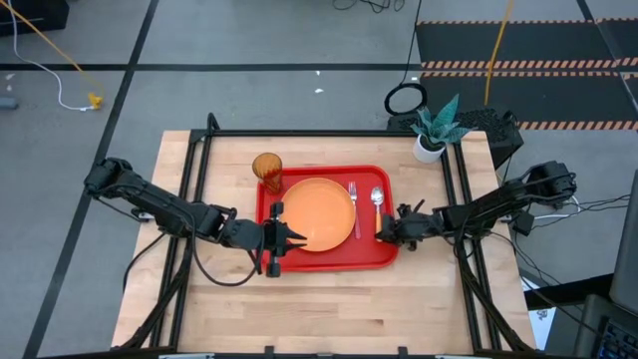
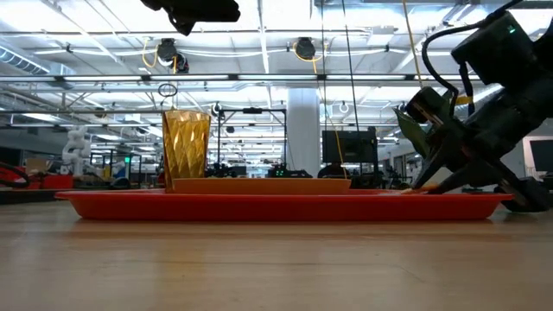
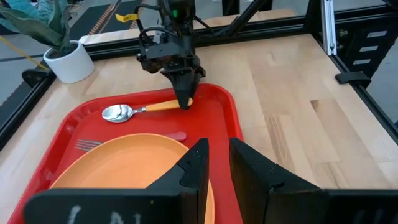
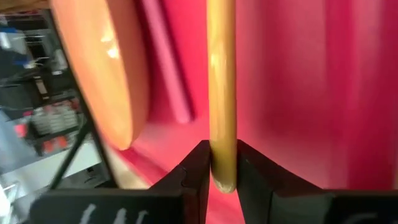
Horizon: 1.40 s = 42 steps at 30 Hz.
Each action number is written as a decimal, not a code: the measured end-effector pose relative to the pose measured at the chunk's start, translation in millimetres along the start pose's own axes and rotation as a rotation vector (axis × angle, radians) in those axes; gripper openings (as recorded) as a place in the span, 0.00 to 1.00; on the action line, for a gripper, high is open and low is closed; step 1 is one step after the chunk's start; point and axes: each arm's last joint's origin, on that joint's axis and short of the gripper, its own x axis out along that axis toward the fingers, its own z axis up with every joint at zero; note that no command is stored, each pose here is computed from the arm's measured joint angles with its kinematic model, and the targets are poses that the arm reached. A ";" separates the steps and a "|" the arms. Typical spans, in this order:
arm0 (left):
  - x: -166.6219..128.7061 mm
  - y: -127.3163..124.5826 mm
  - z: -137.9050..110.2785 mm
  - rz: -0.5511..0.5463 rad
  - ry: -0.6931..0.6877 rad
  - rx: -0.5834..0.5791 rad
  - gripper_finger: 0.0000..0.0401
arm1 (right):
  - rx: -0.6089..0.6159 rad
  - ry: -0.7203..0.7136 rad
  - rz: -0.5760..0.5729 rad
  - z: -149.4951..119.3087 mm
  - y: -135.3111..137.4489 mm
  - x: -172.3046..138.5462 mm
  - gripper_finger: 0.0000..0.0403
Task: Pick and place plate/cup/fork/spoon on tray
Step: Put the yellow spoon on the red tray to the right of the pink fork
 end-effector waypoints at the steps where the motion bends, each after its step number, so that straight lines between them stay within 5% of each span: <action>1: 0.0 0.0 0.0 0.000 0.000 0.000 0.17 | -0.007 -0.005 -0.022 -0.3 0.6 0.5 0.15; 5: 0.0 0.0 0.0 0.000 0.000 0.000 0.17 | -0.082 -0.005 -0.118 -4.0 9.4 2.5 0.15; 10: 0.0 0.0 0.0 0.000 0.000 0.000 0.17 | -0.150 -0.006 -0.105 -8.7 29.4 4.1 0.15; 17: -0.5 -1.5 -0.1 -0.005 0.000 -0.008 0.17 | -0.147 -0.023 -0.189 -7.0 24.1 2.9 0.15; 31: -2.2 -6.8 -0.5 -0.022 0.000 -0.012 0.17 | -0.165 -0.010 -0.158 -8.1 27.0 3.5 0.15; 42: -2.3 -6.9 -0.5 -0.023 -0.001 -0.015 0.17 | -0.142 0.003 -0.189 -7.5 25.3 -0.7 0.34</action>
